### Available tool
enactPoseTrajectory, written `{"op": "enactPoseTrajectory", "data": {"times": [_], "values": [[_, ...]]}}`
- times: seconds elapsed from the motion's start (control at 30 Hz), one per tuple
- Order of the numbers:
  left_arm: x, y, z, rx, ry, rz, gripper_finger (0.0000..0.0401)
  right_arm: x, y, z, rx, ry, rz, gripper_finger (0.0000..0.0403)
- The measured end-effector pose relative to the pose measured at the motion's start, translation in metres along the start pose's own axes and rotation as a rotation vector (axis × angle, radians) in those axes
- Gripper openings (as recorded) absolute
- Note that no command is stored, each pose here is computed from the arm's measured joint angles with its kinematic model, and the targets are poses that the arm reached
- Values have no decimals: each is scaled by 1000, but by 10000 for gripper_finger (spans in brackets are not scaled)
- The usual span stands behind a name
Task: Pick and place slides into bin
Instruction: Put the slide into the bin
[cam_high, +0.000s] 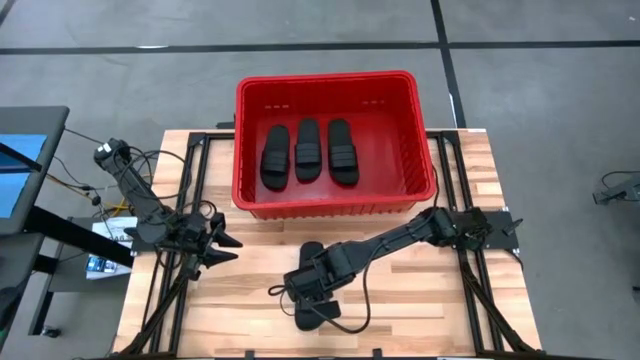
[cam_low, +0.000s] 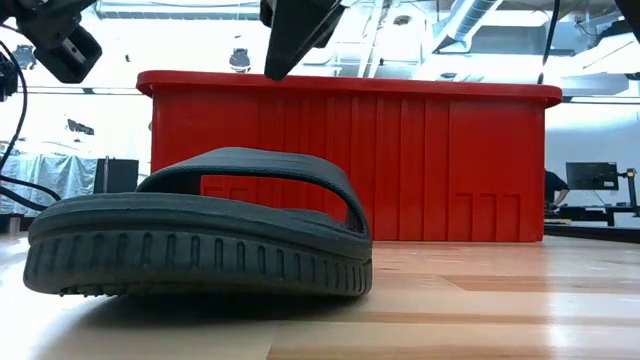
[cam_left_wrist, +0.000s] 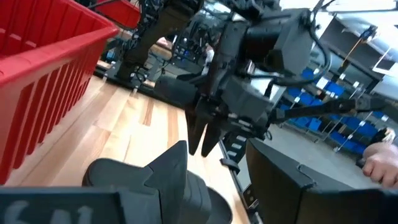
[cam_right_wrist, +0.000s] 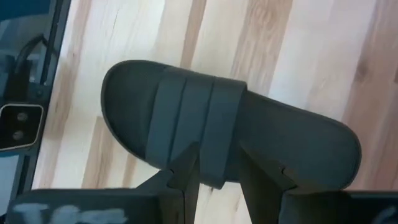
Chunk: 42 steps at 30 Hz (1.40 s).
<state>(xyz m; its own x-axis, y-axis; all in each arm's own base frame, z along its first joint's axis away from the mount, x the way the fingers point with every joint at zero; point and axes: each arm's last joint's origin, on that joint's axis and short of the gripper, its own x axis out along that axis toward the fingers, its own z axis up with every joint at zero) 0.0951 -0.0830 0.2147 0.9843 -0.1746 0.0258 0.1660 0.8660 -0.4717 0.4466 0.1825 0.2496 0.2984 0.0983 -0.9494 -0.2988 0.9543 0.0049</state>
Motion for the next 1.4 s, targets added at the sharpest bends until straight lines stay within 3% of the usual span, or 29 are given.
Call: {"op": "enactPoseTrajectory", "data": {"times": [0.57,0.97,1.13,1.4], "values": [[9,-2,-15,-8,82,23,156,0,-13,3,108,-11,88,98],[15,-10,-14,39,80,-102,156,34,-13,-8,161,40,88,98],[11,-11,-9,116,50,-128,156,37,-13,-8,160,24,89,98],[-14,-14,-2,283,24,-317,156,37,-11,-7,156,21,91,98]]}}
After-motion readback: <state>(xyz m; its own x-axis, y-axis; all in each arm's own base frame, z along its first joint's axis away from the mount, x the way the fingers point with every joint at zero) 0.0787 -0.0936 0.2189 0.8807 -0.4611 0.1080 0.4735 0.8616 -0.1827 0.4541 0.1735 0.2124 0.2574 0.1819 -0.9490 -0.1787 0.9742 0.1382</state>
